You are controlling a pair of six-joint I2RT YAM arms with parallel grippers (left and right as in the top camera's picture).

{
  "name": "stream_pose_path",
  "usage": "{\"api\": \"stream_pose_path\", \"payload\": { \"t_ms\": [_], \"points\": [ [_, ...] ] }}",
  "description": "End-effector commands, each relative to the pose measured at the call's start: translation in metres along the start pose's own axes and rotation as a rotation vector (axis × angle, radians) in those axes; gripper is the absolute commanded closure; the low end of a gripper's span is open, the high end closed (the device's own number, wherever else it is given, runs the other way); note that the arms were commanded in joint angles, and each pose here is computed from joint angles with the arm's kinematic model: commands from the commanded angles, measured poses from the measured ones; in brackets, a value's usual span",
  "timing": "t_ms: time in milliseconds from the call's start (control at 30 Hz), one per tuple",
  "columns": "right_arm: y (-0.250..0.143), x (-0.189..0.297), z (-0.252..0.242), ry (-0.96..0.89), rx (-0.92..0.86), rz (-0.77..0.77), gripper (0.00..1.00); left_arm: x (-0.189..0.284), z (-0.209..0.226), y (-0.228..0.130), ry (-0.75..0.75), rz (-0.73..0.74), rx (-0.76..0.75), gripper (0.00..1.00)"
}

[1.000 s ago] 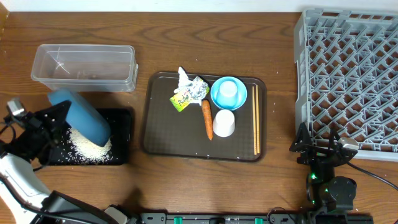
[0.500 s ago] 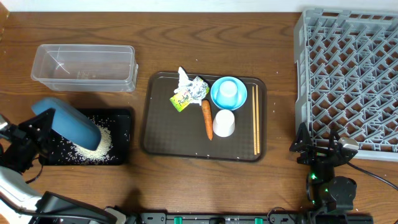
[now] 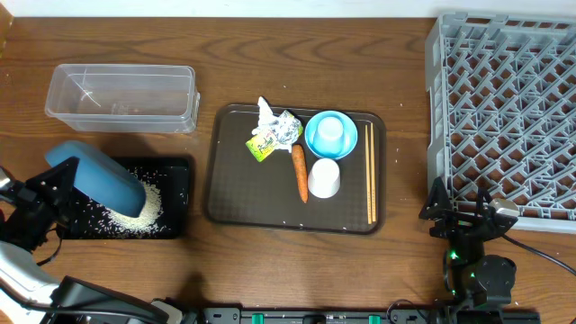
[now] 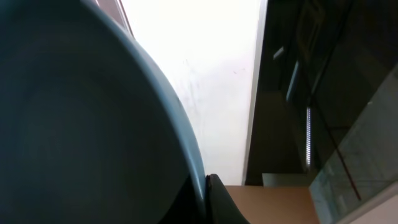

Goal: Sort waste into correct bins and load items into the dishwasher rack
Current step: 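Tilt the blue plate to pour rice onto the black tray, then carry the empty blue plate back onto the brown tray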

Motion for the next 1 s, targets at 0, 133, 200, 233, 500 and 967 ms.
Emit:
{"api": "stream_pose_path", "payload": {
  "t_ms": [0,133,200,233,500,967],
  "points": [
    [-0.001,0.000,0.000,0.001,-0.005,0.000,0.01,-0.001,-0.004,-0.003,-0.037,0.012,0.006,0.94],
    [-0.001,0.000,0.000,0.001,-0.005,0.000,0.01,-0.006,-0.013,-0.011,-0.041,0.036,-0.032,0.94],
    [-0.001,0.000,0.000,0.001,-0.005,0.000,0.01,-0.011,-0.022,-0.017,-0.045,0.057,-0.069,0.94],
    [-0.001,0.000,0.000,0.001,-0.005,0.000,0.01,-0.014,-0.029,-0.023,-0.050,0.073,-0.108,0.94],
    [-0.001,0.000,0.000,0.001,-0.005,0.000,0.01,-0.053,-0.066,-0.086,0.109,0.230,-0.375,0.94],
    [-0.001,0.000,0.000,0.001,-0.005,0.000,0.01,-0.112,-0.073,-0.214,0.371,0.548,-0.890,0.94]
  ]
}}
Point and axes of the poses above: each gripper's point midway between its finger pads, its own x axis back along the fingers, its own z axis along the line the jaws close on, y = z × x, the point moved 7 cm from there along x, back along the fingers, and after that the axes turned 4 degrees about -x, right-handed, at the moved point
